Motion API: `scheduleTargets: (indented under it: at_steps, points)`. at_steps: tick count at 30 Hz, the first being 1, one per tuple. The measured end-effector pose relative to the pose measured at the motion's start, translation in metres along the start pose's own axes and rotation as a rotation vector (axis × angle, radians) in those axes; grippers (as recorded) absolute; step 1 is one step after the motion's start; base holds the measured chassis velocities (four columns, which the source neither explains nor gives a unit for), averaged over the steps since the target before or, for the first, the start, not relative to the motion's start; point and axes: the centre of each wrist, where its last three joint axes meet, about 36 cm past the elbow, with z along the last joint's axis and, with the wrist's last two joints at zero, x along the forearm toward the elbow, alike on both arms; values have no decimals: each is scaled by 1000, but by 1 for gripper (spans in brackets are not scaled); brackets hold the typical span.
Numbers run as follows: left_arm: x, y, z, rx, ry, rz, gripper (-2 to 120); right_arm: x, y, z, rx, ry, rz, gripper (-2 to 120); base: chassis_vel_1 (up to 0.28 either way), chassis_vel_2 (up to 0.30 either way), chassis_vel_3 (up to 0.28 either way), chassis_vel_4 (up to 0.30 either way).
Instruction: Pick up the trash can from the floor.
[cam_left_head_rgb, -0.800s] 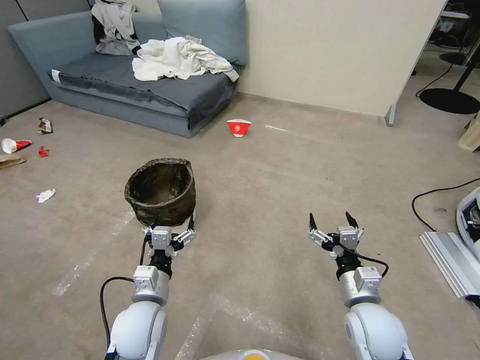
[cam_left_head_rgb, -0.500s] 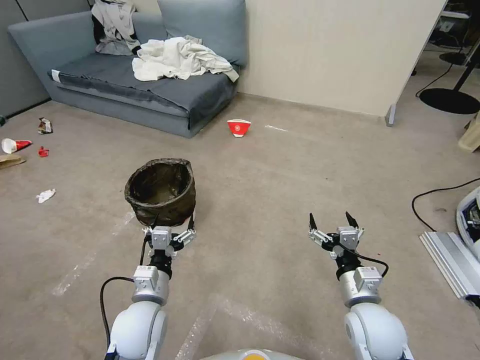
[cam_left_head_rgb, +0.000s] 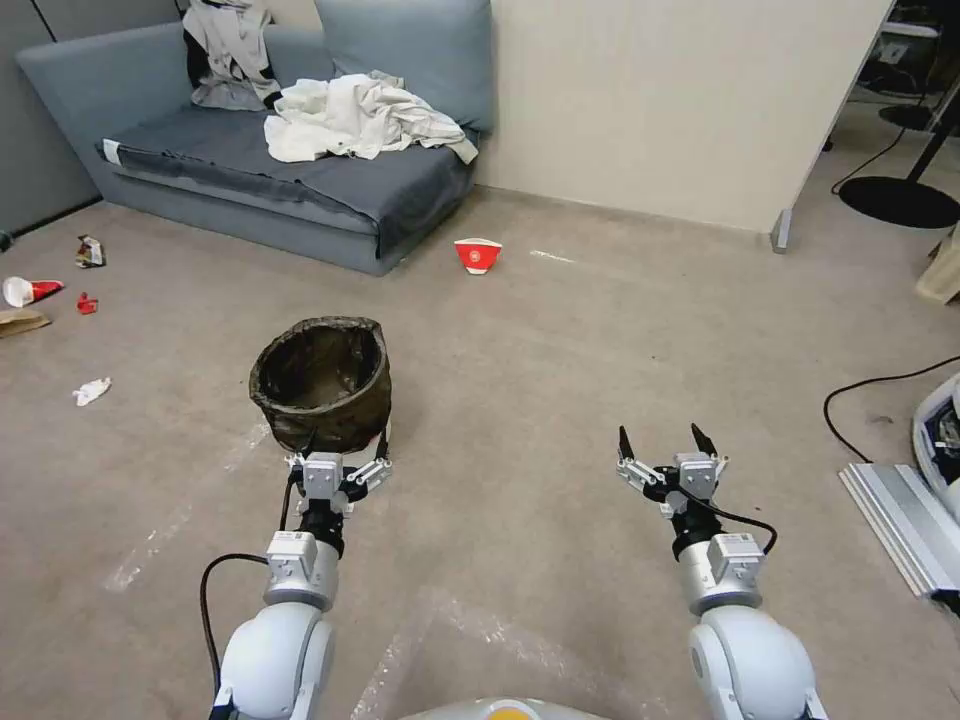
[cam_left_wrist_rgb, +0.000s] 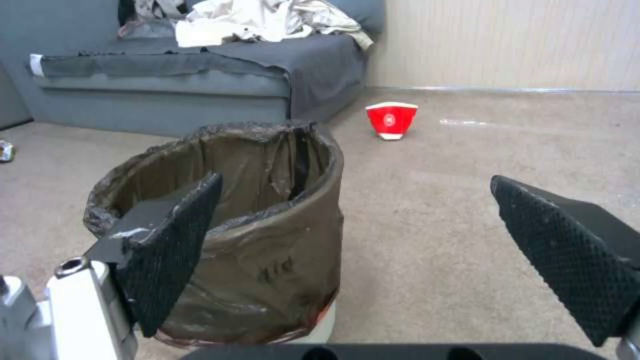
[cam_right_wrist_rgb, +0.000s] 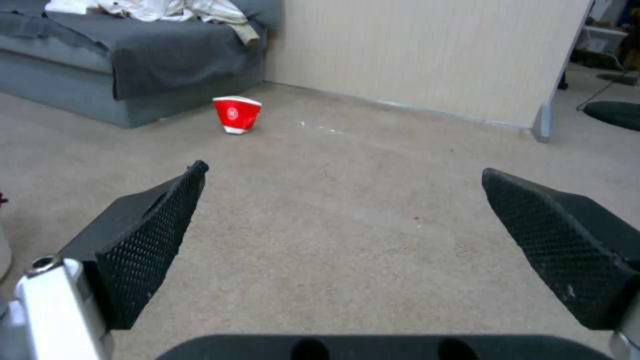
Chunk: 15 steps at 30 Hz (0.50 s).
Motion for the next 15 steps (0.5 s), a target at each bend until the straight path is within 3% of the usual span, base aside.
scheduleTargets:
  at_steps: [10, 13, 15]
  points:
    - [1, 0, 0, -1, 2, -1, 100, 2, 0, -2, -2, -1, 0, 100, 0, 0, 0, 0]
    - [14, 7, -18, -3, -31, -22, 100, 19, 7, -28, -25, -22, 8, 95, 0, 0, 0, 0]
    - [22, 10, -27, -4, -47, -33, 100, 26, 10, -39, -35, -29, 12, 98, 0, 0, 0, 0]
